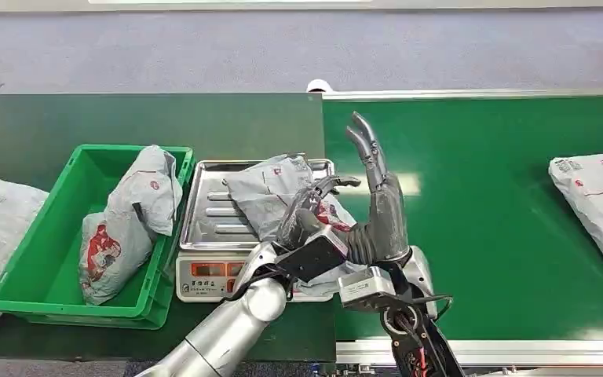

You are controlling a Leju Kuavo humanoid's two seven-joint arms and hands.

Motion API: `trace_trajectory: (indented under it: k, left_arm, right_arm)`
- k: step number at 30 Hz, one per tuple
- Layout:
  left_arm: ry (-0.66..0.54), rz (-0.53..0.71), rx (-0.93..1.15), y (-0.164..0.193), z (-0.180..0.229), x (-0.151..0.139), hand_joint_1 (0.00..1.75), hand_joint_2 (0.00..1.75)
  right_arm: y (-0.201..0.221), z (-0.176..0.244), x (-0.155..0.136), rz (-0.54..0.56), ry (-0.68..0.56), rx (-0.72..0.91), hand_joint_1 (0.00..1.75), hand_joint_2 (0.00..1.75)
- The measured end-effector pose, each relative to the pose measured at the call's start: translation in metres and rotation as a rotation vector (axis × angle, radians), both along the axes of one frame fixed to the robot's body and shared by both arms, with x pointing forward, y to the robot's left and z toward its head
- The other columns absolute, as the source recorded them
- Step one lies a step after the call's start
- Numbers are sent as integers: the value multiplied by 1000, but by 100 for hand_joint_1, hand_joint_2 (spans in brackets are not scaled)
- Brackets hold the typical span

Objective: Moved the parcel from conveyor to table for the left to box.

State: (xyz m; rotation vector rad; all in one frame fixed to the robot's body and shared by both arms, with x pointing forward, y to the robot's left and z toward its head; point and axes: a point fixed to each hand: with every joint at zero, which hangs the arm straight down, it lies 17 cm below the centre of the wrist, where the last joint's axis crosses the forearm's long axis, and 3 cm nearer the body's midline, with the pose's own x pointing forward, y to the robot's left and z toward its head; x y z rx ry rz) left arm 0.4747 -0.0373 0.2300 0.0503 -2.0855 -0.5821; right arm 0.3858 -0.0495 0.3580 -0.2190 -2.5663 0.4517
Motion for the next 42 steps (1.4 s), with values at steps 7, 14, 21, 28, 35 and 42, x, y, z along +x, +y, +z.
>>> trace_trajectory:
  k: [7, 14, 21, 28, 35, 42]
  left_arm:
    - [-16, 48, 58, 3, -2, 4, 0, 175]
    - [-67, 131, 134, 12, 3, 11, 0, 175]
    - [-46, 197, 193, 31, -13, 22, 0, 175]
    - [81, 398, 222, 127, -61, 56, 0, 175]
    - [105, 440, 205, 155, -73, 59, 0, 175]
    - [116, 433, 200, 156, -76, 59, 0, 175]
  right_arm:
    - [-3, 0, 1, -10, -1, 11, 0, 175]
    - [-13, 1, 3, -61, -22, 10, 0, 175]
    - [-63, -11, 10, -217, 7, 110, 0, 175]
    - [-155, -11, -8, -466, -47, 257, 0, 175]
    - [-225, -38, -19, -619, 0, 367, 0, 175]
    - [-255, -53, -35, -712, 7, 380, 0, 175]
